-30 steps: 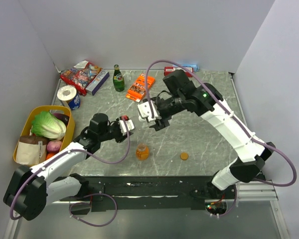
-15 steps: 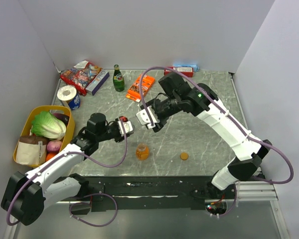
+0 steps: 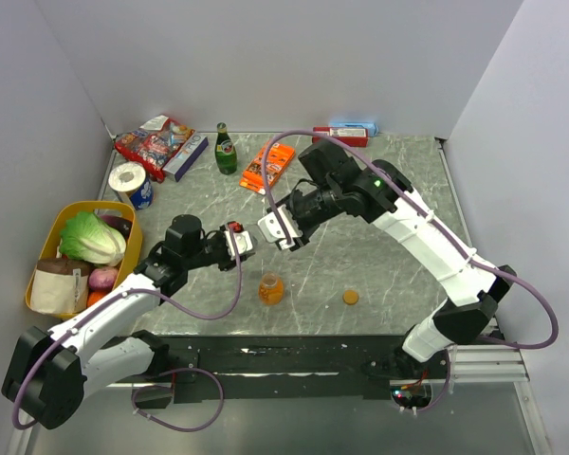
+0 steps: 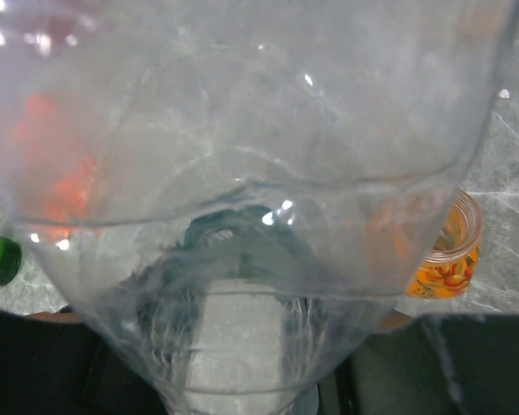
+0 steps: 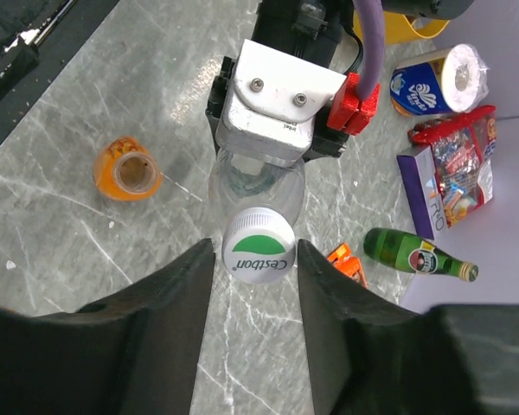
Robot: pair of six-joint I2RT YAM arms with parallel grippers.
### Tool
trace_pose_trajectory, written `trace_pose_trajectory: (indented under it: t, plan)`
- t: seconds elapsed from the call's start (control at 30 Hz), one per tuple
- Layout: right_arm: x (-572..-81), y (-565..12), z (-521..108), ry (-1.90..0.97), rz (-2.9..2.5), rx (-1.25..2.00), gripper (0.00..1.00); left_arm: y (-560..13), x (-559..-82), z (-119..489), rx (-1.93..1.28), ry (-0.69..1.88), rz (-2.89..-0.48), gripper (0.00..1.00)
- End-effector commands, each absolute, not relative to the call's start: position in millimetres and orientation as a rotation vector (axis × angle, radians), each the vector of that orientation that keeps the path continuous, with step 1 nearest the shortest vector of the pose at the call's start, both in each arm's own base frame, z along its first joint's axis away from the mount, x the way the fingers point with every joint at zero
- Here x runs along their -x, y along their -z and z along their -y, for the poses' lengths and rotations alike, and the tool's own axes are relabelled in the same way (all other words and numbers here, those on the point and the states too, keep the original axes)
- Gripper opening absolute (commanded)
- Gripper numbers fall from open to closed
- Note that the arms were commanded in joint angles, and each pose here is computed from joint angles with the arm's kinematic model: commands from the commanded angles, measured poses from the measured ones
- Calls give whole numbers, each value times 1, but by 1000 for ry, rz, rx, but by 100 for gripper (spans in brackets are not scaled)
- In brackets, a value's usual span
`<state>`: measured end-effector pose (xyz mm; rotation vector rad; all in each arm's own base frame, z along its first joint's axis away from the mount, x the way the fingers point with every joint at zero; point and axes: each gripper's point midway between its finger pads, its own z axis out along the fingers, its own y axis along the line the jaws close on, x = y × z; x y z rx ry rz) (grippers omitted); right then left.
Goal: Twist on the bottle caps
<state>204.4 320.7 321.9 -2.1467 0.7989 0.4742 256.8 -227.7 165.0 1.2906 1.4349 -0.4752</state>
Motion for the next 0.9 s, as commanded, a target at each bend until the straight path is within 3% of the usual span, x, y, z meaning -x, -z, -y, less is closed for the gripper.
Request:
trace_pose_trajectory:
  t: [0.0, 0.13, 0.27, 0.47, 0.57, 0.77, 0.87]
  plan:
    - [-203, -319, -326, -502, -803, 2154, 42, -207, -267, 237, -1249, 468, -1310, 1]
    - [-212, -312, -330, -560, -1007, 2092, 29, -217, -274, 237, -1194, 446, -1294, 1]
    - [-239, -316, -338, -668, -1328, 1954, 22, -240, -310, 215, -920, 257, -1339, 1]
    - [-286, -337, -348, -993, -1812, 1481, 14, -280, -349, 194, -661, -25, -1300, 1]
    - [-288, -332, -349, -1177, -1998, 1271, 0, -282, -359, 190, -624, -96, -1299, 1]
    - [-270, -332, -351, -1248, -2050, 1211, 0, -261, -369, 186, -597, -120, -1416, 1]
    - [-288, -359, -347, -1147, -1996, 1144, 25, -245, -367, 186, -622, -122, -1458, 1]
